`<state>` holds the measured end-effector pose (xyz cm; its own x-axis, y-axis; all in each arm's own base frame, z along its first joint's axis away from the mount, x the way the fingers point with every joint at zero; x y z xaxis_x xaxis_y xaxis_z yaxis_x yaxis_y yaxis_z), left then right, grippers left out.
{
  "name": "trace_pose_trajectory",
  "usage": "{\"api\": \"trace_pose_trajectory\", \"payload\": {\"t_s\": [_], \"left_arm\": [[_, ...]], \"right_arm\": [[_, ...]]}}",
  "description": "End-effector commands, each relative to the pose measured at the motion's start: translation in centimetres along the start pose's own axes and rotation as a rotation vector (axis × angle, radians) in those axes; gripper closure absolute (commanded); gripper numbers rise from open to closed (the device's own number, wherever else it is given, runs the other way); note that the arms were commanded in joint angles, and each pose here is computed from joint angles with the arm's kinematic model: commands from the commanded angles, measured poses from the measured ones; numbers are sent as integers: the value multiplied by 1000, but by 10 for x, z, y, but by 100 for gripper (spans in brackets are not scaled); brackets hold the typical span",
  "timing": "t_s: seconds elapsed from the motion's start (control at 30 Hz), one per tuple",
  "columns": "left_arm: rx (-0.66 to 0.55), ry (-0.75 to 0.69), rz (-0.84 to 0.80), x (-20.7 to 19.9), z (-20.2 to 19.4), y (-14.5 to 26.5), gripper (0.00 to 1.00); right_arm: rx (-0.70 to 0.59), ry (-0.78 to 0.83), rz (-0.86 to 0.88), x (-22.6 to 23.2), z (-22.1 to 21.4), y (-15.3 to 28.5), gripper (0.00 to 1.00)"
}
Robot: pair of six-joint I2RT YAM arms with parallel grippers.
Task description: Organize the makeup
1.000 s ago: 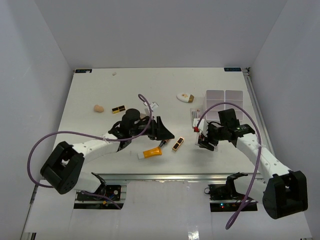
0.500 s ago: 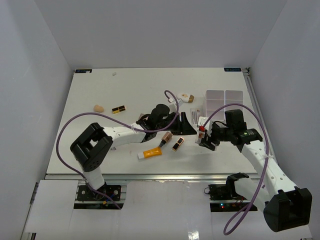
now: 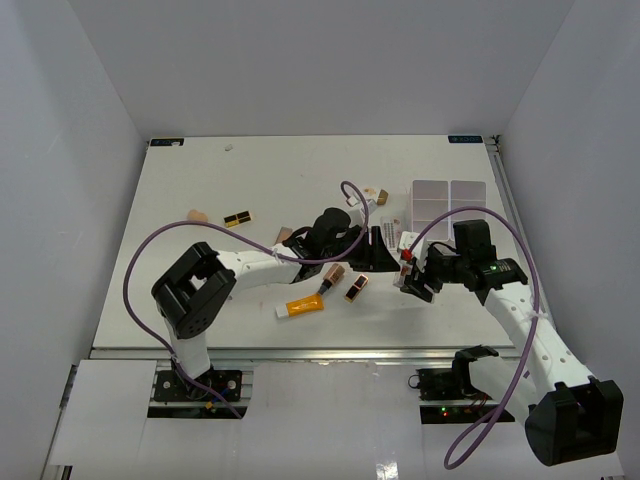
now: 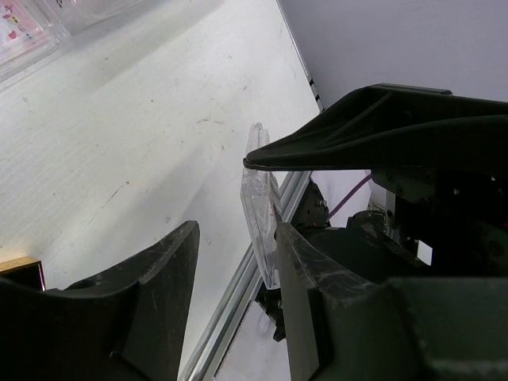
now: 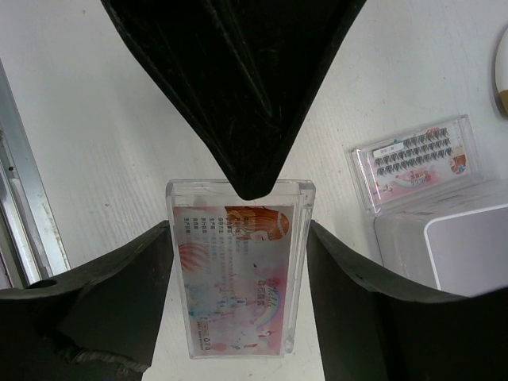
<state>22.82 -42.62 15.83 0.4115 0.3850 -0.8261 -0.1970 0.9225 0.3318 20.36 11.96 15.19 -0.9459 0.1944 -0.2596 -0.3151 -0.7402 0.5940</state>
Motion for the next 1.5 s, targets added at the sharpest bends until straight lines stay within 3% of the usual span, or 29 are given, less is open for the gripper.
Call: {"api": "trace_pose_trajectory", "payload": {"t_s": [0.0, 0.43, 0.83, 0.93, 1.07, 1.17, 1.47], "left_arm": [[23, -36, -73, -26, -2, -3, 45], [62, -45, -79, -29, -10, -7, 45], [103, -68, -50, -27, -14, -15, 79], [98, -86, -42, -28, -12, -14, 89], [75, -120, -7, -27, -6, -11, 99], [59, -189, 41, -24, -1, -6, 100], [-49, -506, 189, -32, 43, 20, 100]], "right_arm": [[-68, 25, -1, -3, 14, -1, 54], [-73, 18, -11, -4, 14, -1, 54], [-72, 9, -49, -9, 14, -1, 52], [-71, 9, -56, -9, 14, 0, 41], [-66, 6, -73, -10, 14, 3, 16], [-59, 7, -99, -11, 13, 8, 6], [-57, -46, -193, -17, 8, 40, 2]]}}
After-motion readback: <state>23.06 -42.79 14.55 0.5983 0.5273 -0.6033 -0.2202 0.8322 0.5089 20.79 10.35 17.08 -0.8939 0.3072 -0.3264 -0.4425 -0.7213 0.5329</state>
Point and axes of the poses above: each gripper's point midway between its finger pads, its own y axis back along the fingers, its own x axis along the line the jaws close on, z = x × y, the point moved 3 cm from there along y, back along the fingers, and after that the axes turned 5 degrees about y, right-handed, at the moved point
